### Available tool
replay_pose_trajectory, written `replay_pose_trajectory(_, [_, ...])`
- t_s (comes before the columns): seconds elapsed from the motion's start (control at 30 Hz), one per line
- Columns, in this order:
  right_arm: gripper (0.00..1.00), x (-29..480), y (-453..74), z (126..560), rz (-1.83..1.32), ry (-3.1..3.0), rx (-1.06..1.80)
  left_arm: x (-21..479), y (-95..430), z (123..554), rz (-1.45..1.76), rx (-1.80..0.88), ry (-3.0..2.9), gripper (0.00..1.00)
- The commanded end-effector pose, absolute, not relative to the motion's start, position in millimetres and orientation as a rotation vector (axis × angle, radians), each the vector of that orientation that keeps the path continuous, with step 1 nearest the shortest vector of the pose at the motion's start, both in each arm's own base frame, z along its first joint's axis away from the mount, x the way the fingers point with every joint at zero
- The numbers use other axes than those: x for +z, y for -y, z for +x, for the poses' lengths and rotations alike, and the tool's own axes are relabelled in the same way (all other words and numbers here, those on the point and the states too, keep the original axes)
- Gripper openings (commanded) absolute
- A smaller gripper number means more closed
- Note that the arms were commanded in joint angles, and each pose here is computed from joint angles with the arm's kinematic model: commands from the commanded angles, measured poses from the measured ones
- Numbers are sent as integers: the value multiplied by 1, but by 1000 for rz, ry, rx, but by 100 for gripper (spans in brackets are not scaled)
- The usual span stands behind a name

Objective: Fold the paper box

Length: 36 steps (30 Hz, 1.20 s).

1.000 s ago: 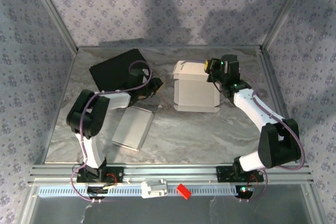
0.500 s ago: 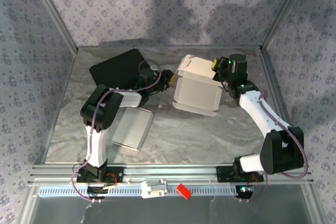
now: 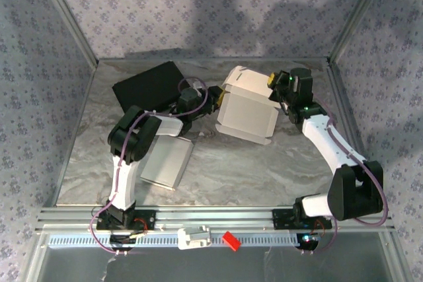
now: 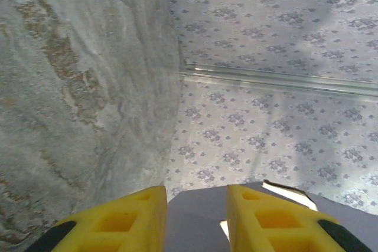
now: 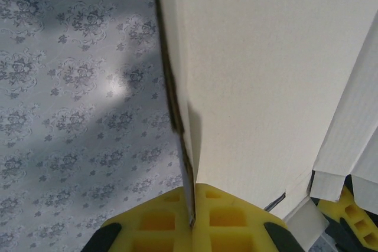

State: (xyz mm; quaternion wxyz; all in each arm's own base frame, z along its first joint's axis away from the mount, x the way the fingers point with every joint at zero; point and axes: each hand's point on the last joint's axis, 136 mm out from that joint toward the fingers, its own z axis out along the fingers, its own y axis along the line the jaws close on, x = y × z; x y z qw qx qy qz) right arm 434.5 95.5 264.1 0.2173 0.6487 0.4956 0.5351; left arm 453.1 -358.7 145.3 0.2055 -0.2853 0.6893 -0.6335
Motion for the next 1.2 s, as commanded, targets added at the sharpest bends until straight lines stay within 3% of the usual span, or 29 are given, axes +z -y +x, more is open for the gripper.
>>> replay_pose_trajectory(0.0, [0,277,-94,432,1777,-1335,1526,171,360,456,-742,-1806,-1812,35])
replay_pose_trajectory(0.2, [0,273,-96,430,1783,-1341,1520,182,374,449,-619,-1814,-1855,37])
replay_pose_trajectory(0.47, [0,270,-105,430,1784,-1347,1528,191,387,430,-388,-1611,-1972,41])
replay_pose_trajectory(1.17, [0,268,-116,426,1778,-1382,1530,186,403,423,-234,-1515,-2039,44])
